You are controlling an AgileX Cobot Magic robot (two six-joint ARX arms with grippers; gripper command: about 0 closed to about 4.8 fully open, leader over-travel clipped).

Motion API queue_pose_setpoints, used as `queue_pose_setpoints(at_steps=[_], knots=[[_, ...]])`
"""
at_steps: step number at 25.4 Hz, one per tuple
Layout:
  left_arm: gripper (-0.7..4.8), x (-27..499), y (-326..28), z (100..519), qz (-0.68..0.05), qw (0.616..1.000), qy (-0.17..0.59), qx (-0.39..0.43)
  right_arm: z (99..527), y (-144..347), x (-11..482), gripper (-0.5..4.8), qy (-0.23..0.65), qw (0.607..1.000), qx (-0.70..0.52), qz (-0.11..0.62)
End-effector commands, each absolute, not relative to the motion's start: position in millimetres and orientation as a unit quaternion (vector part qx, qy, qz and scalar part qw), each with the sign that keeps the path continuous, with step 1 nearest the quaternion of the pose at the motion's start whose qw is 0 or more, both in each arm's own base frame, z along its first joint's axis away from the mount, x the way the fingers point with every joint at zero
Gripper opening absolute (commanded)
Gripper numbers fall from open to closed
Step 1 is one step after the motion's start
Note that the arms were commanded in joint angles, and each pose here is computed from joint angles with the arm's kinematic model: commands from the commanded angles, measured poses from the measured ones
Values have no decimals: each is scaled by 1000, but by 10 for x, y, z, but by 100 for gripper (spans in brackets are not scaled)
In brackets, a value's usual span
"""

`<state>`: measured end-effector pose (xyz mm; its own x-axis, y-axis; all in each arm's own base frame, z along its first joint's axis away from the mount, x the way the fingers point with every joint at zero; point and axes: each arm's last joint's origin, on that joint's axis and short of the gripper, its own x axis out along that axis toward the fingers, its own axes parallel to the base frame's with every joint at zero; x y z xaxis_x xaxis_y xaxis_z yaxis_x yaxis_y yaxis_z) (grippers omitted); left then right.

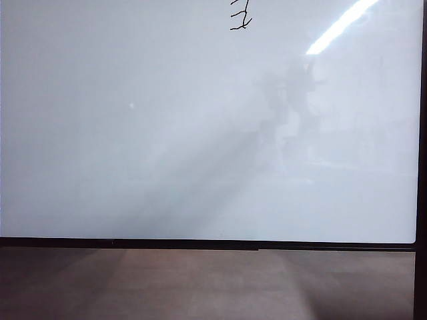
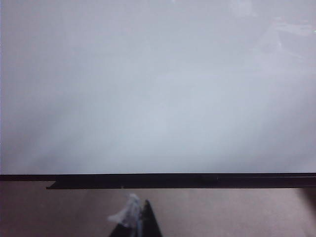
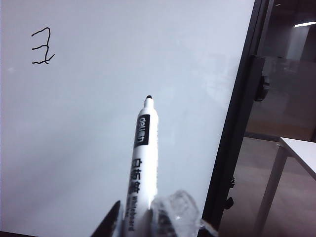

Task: Reach to the right to find the marker pen, pick it up, and write the number 3 on the whiteboard.

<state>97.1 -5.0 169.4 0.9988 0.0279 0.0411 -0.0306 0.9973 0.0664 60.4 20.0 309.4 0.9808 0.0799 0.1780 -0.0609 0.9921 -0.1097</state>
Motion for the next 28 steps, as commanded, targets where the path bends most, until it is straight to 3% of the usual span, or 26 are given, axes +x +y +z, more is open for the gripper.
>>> queue_pose_setpoints(at_steps=[1, 21, 25, 28], knots=[[-4, 970, -50, 1706, 14, 999, -24, 33, 3119, 197, 597, 31, -99, 993, -45, 36], [-4, 971, -50, 1704, 14, 999, -24, 33, 3085, 199, 616, 31, -96, 994, -47, 30], [-4, 971, -50, 1704, 14, 999, -24, 33, 2925, 183, 701, 31, -73, 995, -61, -1], [-4, 971, -50, 1704, 14, 999, -24, 33, 2680, 167, 789, 31, -71, 994, -75, 37]])
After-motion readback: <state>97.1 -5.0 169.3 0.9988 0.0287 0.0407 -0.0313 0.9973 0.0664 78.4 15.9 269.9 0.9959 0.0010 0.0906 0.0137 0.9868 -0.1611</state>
